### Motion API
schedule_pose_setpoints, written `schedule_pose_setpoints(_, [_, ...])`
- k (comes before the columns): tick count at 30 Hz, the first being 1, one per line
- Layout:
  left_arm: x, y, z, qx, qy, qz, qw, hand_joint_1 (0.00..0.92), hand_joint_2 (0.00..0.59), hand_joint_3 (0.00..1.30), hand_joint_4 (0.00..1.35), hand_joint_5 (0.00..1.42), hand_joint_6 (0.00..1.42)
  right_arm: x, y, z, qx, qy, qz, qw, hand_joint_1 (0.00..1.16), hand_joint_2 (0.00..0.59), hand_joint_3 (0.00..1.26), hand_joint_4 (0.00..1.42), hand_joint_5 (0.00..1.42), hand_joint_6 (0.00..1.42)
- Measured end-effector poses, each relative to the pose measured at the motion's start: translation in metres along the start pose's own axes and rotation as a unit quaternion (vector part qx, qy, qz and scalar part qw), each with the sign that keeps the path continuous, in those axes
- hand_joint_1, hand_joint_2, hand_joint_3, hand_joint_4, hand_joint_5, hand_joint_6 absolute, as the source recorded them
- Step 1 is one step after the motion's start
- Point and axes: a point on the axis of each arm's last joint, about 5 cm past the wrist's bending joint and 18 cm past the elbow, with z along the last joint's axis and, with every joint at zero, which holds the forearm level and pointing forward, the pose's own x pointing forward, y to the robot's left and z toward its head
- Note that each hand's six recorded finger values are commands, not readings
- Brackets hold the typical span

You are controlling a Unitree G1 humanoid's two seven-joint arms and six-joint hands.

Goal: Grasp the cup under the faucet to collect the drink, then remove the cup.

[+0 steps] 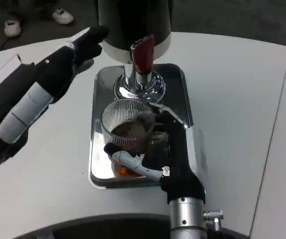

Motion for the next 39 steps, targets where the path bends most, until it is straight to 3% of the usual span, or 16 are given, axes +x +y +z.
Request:
schedule_pose_setpoints(6, [-0.027,0.011,-0.001,0.063,0.007,-0.011,0.9979,0.0,0.11,0.13,0.01,0.08,0.03,-0.002,-0.0052,0.0086,0.01,-0.02,0.009,0.9997,0.9,0.134,0.78,0.83,1.02,1.0])
schedule_pose_setpoints(16, [-0.053,0.022,-0.0105,0.093,0.018,-0.018,0.9953,0.0,0.119,0.11,0.06,0.12,0.05,-0.014,-0.0204,0.0113,0.008,-0.025,0.026,0.9993,0.89,0.136,0.79,0.83,1.03,1.0])
schedule_pose_setpoints(23, [-0.068,0.023,-0.0077,0.174,0.009,-0.033,0.9842,0.0,0.125,0.11,0.08,0.13,0.06,-0.024,-0.0292,0.016,0.009,-0.026,0.038,0.9989,0.89,0.136,0.79,0.83,1.03,1.0])
schedule_pose_setpoints(27, [-0.072,0.023,-0.0075,0.194,0.011,-0.043,0.9801,0.0,0.125,0.11,0.08,0.13,0.06,-0.026,-0.0315,0.0162,0.006,-0.023,0.049,0.9985,0.89,0.136,0.79,0.83,1.03,1.0])
schedule_pose_setpoints(32, [-0.077,0.02,-0.0051,0.211,0.004,-0.056,0.9759,0.0,0.127,0.13,0.08,0.14,0.06,-0.026,-0.0384,0.0247,0.012,-0.041,0.058,0.9974,0.89,0.136,0.79,0.83,1.03,1.0])
schedule_pose_setpoints(39, [-0.081,0.011,0.0032,0.245,-0.023,-0.083,0.9657,0.0,0.128,0.13,0.07,0.13,0.05,-0.034,-0.0506,0.029,0.012,-0.043,0.073,0.9963,0.89,0.131,0.79,0.83,1.03,1.0])
